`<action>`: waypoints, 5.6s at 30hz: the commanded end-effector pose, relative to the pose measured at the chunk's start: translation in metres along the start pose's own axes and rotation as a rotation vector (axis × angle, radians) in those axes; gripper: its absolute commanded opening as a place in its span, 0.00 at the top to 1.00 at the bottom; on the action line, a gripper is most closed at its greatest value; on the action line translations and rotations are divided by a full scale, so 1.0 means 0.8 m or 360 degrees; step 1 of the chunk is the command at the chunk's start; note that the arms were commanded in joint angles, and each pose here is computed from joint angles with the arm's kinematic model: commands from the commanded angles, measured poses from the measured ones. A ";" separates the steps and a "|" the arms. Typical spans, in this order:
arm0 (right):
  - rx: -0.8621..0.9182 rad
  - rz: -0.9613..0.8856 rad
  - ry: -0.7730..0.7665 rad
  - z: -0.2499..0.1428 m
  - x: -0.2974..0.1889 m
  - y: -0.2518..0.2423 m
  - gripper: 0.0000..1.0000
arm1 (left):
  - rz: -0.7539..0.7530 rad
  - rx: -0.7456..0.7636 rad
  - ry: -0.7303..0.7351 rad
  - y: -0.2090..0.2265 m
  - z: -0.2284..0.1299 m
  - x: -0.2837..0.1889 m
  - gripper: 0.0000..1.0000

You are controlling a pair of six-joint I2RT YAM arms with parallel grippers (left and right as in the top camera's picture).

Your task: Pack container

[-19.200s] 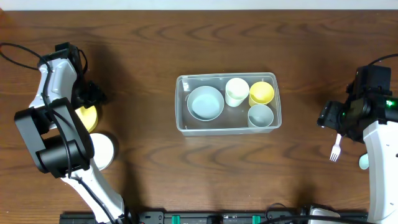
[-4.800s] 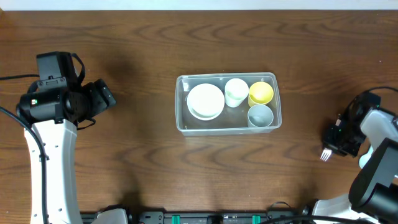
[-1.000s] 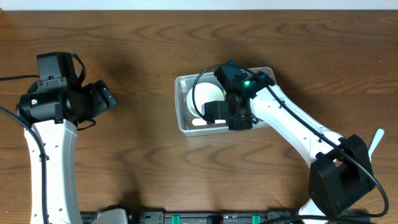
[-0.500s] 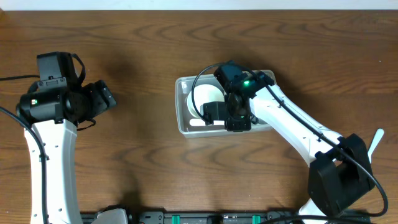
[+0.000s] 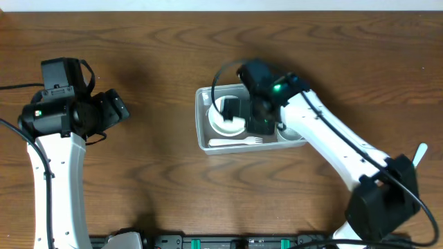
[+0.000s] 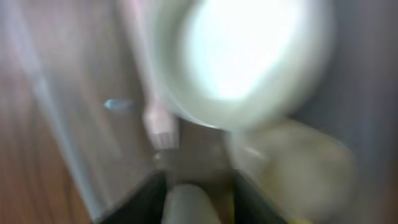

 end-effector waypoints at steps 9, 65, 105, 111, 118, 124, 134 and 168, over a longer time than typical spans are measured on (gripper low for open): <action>0.1736 -0.0670 -0.0154 -0.120 -0.129 -0.132 0.99 | 0.0013 -0.0008 0.0008 0.002 -0.001 0.002 0.05; 0.2043 0.0230 0.0000 -0.201 0.014 -0.051 0.83 | 0.0013 -0.0008 0.0008 0.002 -0.001 0.002 0.05; 0.2988 -0.0853 -0.0375 -0.287 -0.209 -0.112 0.01 | 0.0013 -0.0008 0.0008 0.002 -0.001 0.002 0.05; 0.3366 -0.1049 -0.0227 -0.372 -0.245 -0.068 0.01 | 0.0013 -0.0008 0.0008 0.002 -0.001 0.002 0.05; 0.3586 -0.0856 -0.0046 -0.461 -0.198 -0.049 0.01 | 0.0014 -0.0008 0.0009 0.002 -0.001 0.002 0.05; 0.3590 -0.0694 0.0164 -0.520 -0.129 -0.044 0.01 | 0.0014 -0.0008 0.0009 0.002 -0.001 0.002 0.05; 0.3425 -0.0279 0.0498 -0.556 -0.028 -0.040 0.01 | 0.0014 -0.0008 0.0009 0.002 -0.001 0.002 0.05; 0.3416 -0.0245 0.0674 -0.591 0.049 -0.039 0.01 | 0.0014 -0.0007 0.0010 0.002 -0.001 0.002 0.05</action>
Point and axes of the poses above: each gripper's point midway between its finger pads, its own x axis out along the fingers, its own y axis along the line the jaws close on, z = x × y, the point moved 6 cm from there along -x, back along the fingers, and after that the axes turned 7 degrees about x, right-handed, at the moved point
